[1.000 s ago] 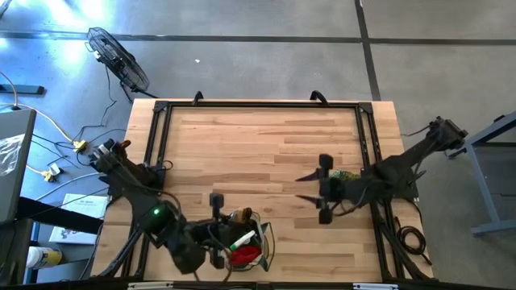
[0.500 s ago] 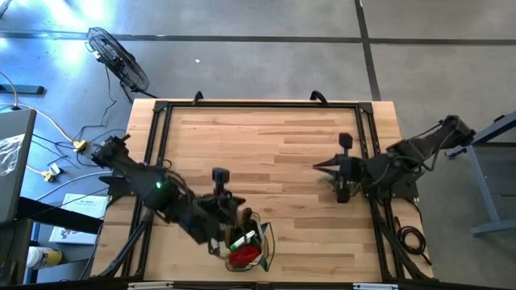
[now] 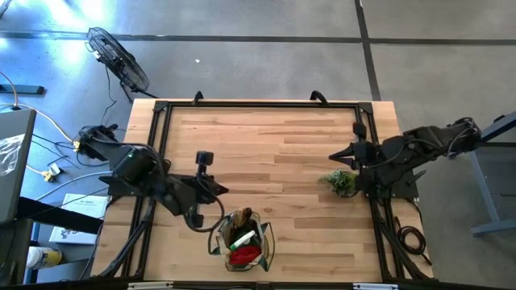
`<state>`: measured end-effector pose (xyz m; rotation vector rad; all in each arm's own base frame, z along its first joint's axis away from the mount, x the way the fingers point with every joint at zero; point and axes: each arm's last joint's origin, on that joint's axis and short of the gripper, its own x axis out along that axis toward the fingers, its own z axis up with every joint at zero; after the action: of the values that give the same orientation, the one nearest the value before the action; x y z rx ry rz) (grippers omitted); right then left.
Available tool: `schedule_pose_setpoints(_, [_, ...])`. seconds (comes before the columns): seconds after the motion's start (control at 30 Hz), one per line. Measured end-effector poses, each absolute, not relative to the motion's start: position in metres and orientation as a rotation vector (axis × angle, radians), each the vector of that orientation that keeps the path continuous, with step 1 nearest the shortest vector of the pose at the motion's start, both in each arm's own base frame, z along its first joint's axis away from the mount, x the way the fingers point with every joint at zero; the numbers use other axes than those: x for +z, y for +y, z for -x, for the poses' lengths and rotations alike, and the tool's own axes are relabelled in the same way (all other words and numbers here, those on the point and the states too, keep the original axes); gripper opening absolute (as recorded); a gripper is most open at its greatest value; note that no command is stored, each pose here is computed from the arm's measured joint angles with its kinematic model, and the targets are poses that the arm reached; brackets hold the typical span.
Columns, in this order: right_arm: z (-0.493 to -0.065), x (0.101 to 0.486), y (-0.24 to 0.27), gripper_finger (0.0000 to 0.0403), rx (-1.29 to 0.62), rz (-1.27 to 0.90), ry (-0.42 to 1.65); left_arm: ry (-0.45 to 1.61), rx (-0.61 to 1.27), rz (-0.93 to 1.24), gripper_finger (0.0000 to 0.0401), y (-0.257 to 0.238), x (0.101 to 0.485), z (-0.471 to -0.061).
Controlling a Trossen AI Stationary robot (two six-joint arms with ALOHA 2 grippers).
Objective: Pick & Place Garden tools in Gardening bag
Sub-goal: Return to Home Position
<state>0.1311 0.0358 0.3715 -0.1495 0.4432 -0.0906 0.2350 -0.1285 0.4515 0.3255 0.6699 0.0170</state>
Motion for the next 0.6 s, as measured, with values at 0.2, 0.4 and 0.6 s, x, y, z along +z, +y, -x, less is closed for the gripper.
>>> schedule_pose_setpoints(0.2, [-0.113,0.372,0.028,0.0003,-0.027,0.102,0.458,0.717,0.015,-0.327,0.0,-0.12,0.453,-0.22])
schedule_pose_setpoints(0.4, [-0.101,0.375,0.024,0.0003,0.059,0.067,0.434,0.731,-0.013,-0.318,0.0,-0.112,0.454,-0.206])
schedule_pose_setpoints(0.6, [-0.092,0.377,0.022,0.0003,0.157,0.067,0.42,0.721,-0.026,-0.291,0.0,-0.099,0.447,-0.184])
